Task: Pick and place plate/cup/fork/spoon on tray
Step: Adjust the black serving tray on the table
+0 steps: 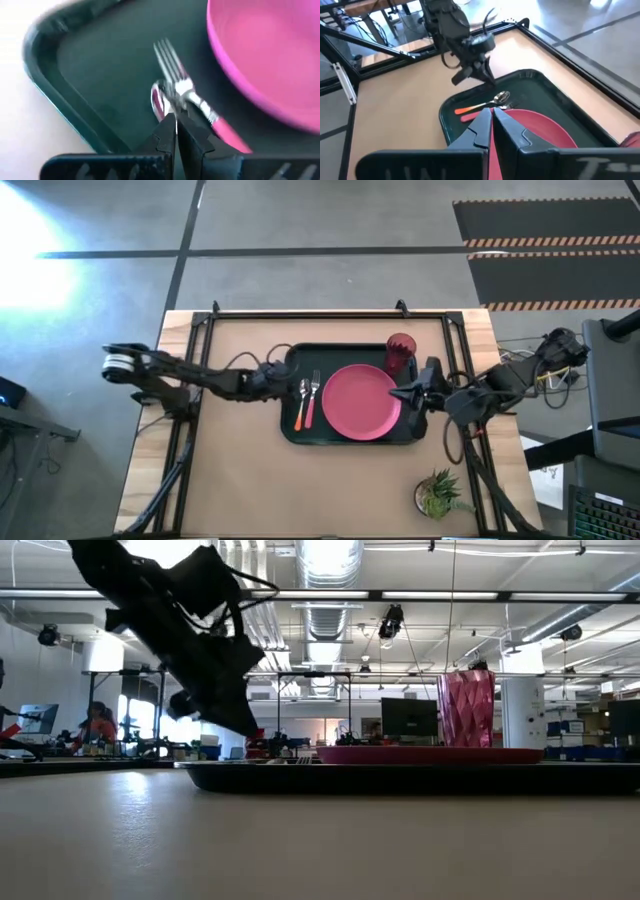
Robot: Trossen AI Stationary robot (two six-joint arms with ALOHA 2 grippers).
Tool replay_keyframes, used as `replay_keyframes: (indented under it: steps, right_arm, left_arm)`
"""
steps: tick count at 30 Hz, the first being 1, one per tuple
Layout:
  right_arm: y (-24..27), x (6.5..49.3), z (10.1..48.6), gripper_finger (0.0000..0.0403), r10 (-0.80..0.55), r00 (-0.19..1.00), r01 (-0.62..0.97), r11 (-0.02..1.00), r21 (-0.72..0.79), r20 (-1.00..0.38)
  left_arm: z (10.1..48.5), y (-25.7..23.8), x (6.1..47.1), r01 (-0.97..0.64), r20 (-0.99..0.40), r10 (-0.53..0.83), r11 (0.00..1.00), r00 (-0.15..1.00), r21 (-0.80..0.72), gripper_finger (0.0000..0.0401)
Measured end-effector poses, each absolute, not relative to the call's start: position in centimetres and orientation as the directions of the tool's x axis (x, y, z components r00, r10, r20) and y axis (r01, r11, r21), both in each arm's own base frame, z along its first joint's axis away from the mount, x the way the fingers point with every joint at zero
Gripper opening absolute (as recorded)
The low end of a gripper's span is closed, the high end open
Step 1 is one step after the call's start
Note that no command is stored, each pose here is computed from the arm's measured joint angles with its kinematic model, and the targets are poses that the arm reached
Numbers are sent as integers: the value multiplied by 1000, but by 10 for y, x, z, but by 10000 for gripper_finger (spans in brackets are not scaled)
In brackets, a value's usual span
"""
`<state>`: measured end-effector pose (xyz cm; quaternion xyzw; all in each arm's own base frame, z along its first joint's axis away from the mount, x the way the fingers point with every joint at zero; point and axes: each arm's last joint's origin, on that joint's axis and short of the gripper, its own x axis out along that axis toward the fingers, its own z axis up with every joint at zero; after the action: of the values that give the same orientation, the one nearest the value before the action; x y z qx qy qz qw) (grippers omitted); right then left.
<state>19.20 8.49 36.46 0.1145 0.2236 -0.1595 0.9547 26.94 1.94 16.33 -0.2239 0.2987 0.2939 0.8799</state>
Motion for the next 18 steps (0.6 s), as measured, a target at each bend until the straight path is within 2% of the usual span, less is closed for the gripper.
replay_keyframes:
  steps: [7,14,18]
  right_arm:
    - [85,192,356,9,-258,837,368,918,147,-483]
    - [85,193,349,9,-263,828,375,916,142,-495]
    - [85,193,349,9,-263,828,376,916,142,-495]
  left_arm:
    - [149,19,281,-652,-713,354,735,605,-187,0]
    - [148,21,271,-671,-803,357,738,477,-71,0]
    - [147,21,270,-672,-808,356,737,470,-66,0]
